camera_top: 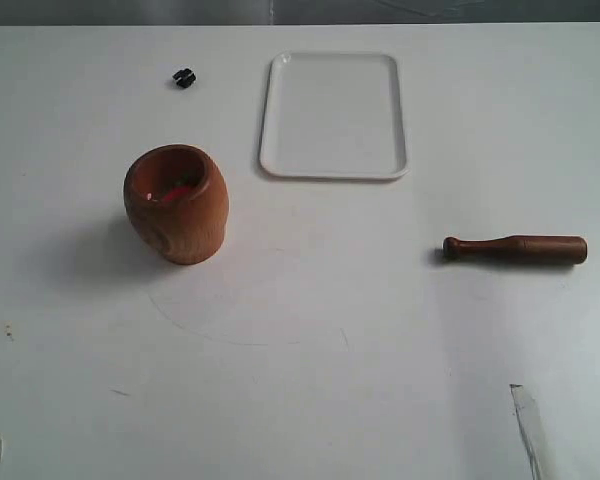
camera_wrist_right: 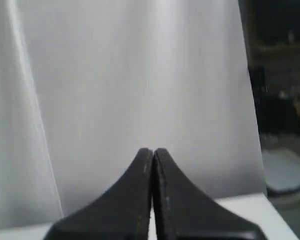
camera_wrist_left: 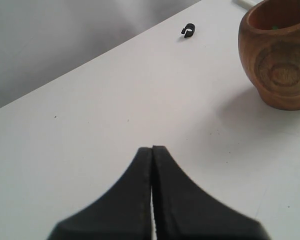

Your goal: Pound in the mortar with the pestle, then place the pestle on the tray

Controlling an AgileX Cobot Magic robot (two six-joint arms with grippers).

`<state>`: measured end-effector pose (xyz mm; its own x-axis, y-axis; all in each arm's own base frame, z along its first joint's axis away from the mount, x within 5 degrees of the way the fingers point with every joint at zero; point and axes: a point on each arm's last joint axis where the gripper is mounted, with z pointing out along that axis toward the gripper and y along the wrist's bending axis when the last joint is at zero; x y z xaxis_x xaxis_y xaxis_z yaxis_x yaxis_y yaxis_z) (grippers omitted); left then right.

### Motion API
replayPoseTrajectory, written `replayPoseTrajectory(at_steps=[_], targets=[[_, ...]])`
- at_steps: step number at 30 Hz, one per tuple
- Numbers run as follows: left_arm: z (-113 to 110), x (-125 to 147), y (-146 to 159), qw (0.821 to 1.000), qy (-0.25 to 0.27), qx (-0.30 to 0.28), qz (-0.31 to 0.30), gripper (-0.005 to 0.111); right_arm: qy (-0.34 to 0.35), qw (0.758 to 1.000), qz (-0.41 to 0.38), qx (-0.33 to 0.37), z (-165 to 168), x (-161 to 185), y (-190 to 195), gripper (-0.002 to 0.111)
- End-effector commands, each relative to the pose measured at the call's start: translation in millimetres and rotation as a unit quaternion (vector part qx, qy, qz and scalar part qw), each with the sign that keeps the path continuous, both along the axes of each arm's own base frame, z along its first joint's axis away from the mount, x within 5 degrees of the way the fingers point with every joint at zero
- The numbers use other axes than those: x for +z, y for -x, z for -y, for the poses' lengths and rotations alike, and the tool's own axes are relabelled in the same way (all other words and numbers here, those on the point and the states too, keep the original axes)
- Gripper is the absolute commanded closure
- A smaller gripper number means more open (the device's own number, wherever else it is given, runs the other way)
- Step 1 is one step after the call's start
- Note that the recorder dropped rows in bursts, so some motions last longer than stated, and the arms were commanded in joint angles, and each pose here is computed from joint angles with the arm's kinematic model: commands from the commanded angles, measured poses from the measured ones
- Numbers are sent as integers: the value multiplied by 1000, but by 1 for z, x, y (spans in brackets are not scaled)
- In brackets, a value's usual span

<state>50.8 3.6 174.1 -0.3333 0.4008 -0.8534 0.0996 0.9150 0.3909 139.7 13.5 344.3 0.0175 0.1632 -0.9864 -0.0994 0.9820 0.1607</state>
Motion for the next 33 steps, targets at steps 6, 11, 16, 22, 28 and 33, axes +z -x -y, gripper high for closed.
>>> replayPoseTrajectory(at_steps=[6, 11, 16, 22, 28, 33], targets=[[1, 0, 0, 1000, 7, -3, 2, 107, 160, 894, -407, 97, -28, -20, -84, 108], [1, 0, 0, 1000, 7, -3, 2, 107, 269, 783, -513, 228, -57, -42, -104, 108], [1, 0, 0, 1000, 7, -3, 2, 107, 436, 670, -457, 390, -93, -56, -99, 108], [1, 0, 0, 1000, 7, -3, 2, 107, 560, 612, -366, 422, -109, -64, -108, 98], [1, 0, 0, 1000, 7, -3, 2, 107, 537, 582, -413, 450, -119, -101, -122, 31], [1, 0, 0, 1000, 7, -3, 2, 107, 523, 547, -457, 467, -125, -138, -132, 31]])
